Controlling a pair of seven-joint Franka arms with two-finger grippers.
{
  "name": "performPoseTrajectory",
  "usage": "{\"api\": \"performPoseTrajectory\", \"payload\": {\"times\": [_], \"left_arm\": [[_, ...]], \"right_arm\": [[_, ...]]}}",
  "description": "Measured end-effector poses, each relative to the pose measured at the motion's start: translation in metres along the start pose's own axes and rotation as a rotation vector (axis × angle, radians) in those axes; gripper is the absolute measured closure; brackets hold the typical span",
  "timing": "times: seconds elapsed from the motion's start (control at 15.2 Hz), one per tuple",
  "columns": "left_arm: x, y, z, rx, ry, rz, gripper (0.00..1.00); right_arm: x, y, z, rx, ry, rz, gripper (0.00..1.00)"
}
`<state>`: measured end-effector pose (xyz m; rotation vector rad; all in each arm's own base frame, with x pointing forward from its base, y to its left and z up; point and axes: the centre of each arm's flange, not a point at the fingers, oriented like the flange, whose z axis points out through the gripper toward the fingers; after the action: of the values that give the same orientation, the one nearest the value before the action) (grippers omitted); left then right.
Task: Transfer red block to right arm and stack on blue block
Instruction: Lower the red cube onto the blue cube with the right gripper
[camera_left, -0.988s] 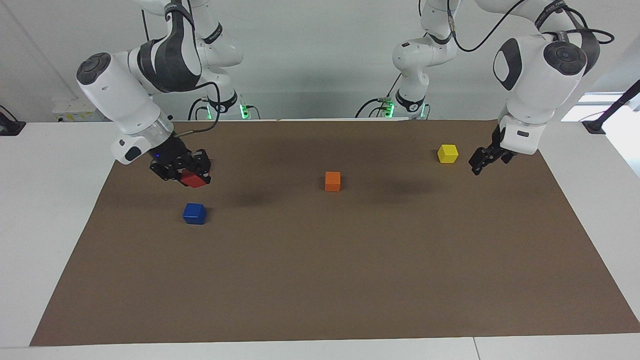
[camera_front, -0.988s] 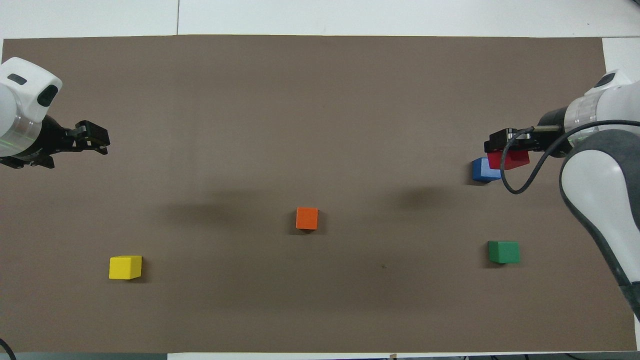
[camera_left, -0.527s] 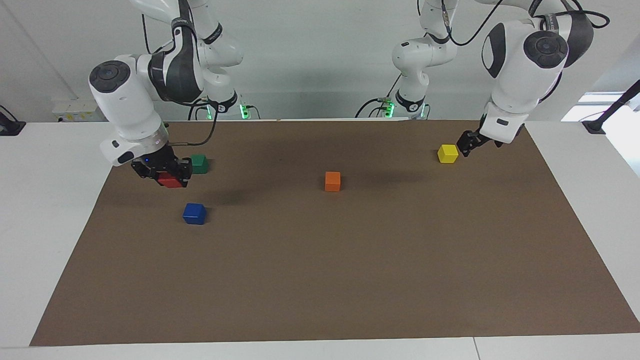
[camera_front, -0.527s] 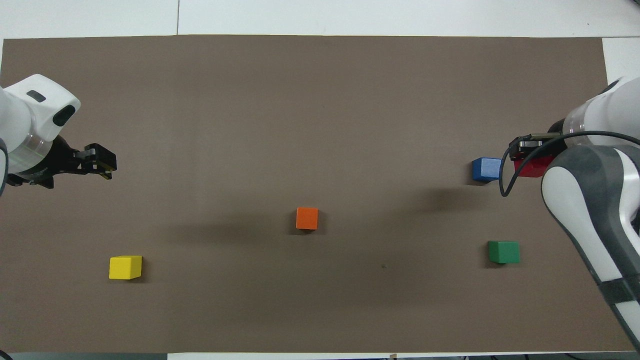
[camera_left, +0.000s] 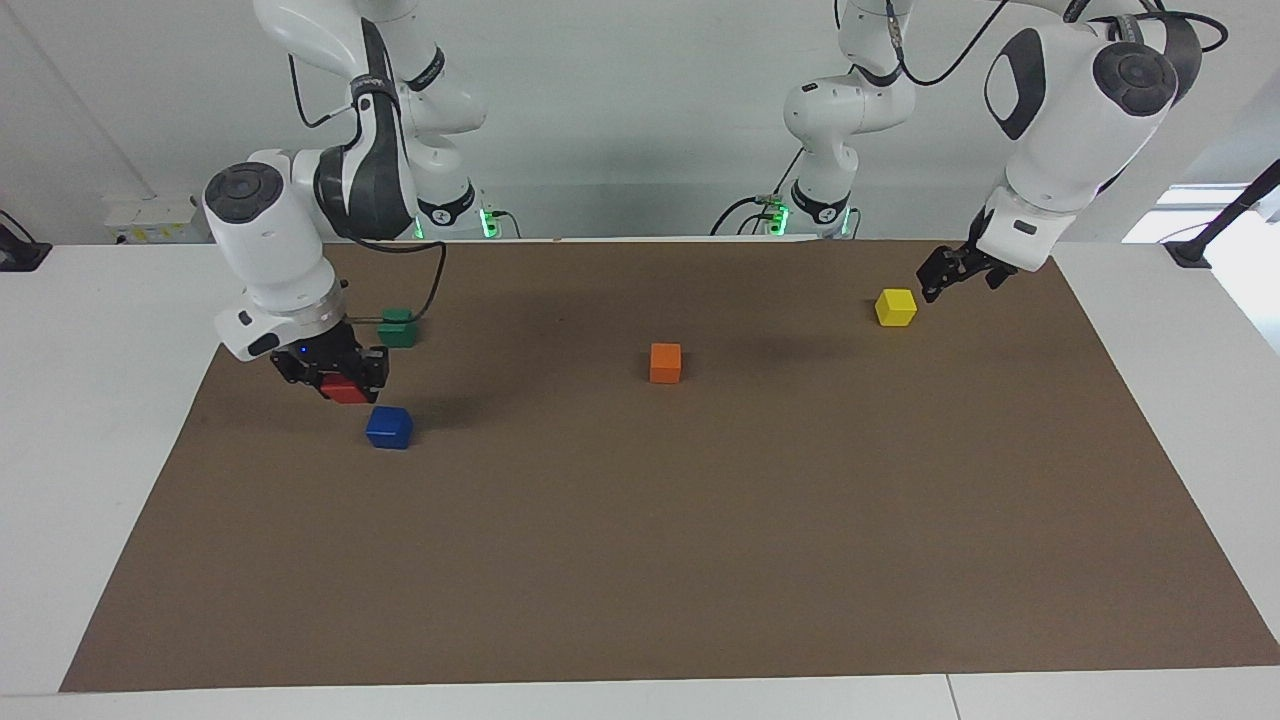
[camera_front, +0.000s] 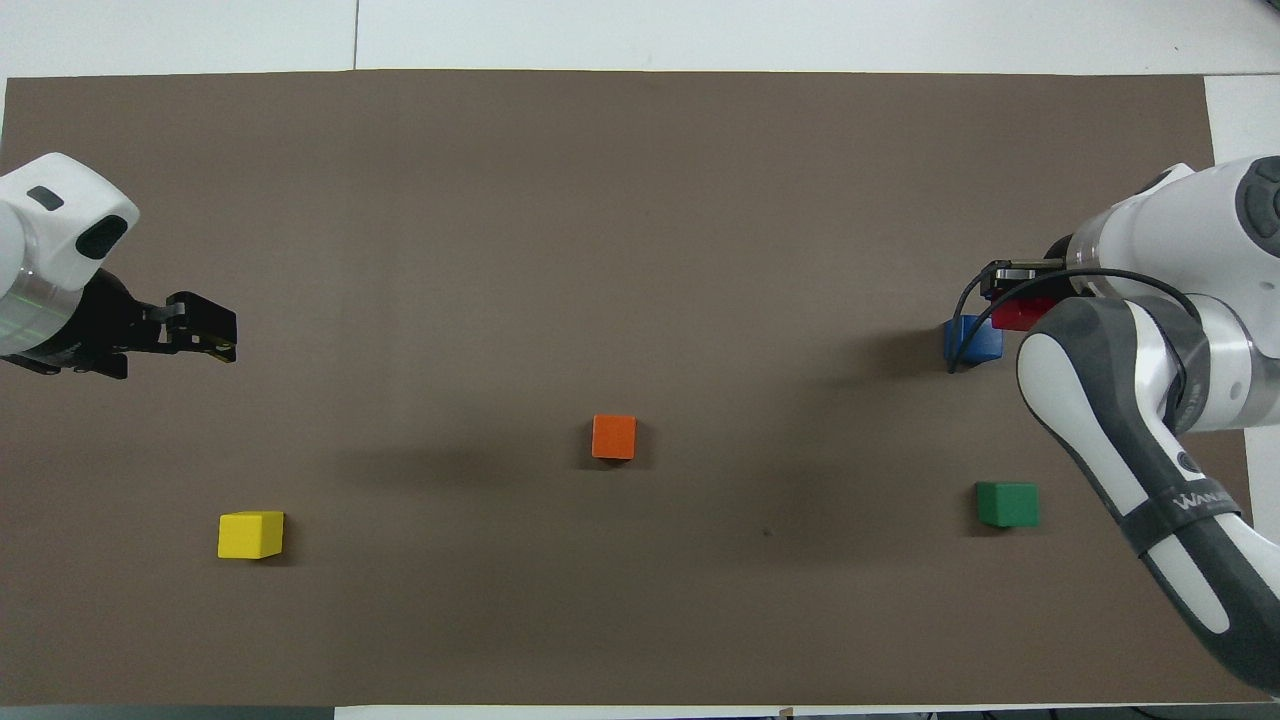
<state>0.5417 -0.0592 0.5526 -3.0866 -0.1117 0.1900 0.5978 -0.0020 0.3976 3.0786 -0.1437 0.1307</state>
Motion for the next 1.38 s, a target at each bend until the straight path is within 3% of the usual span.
{"api": "performPoseTrajectory", "payload": {"times": [0.59, 1.38], "left_arm": [[0.005, -0.011, -0.004, -0.024, 0.029, -0.023, 0.0], [0.008, 0.001, -0.03, -0.041, 0.116, -0.001, 0.0]], "right_arm": [[-0.01, -0.006, 0.053, 0.003, -0.011, 0.116, 0.41], [-0.018, -0.004, 0.044, -0.007, -0.058, 0.117, 0.41]]}}
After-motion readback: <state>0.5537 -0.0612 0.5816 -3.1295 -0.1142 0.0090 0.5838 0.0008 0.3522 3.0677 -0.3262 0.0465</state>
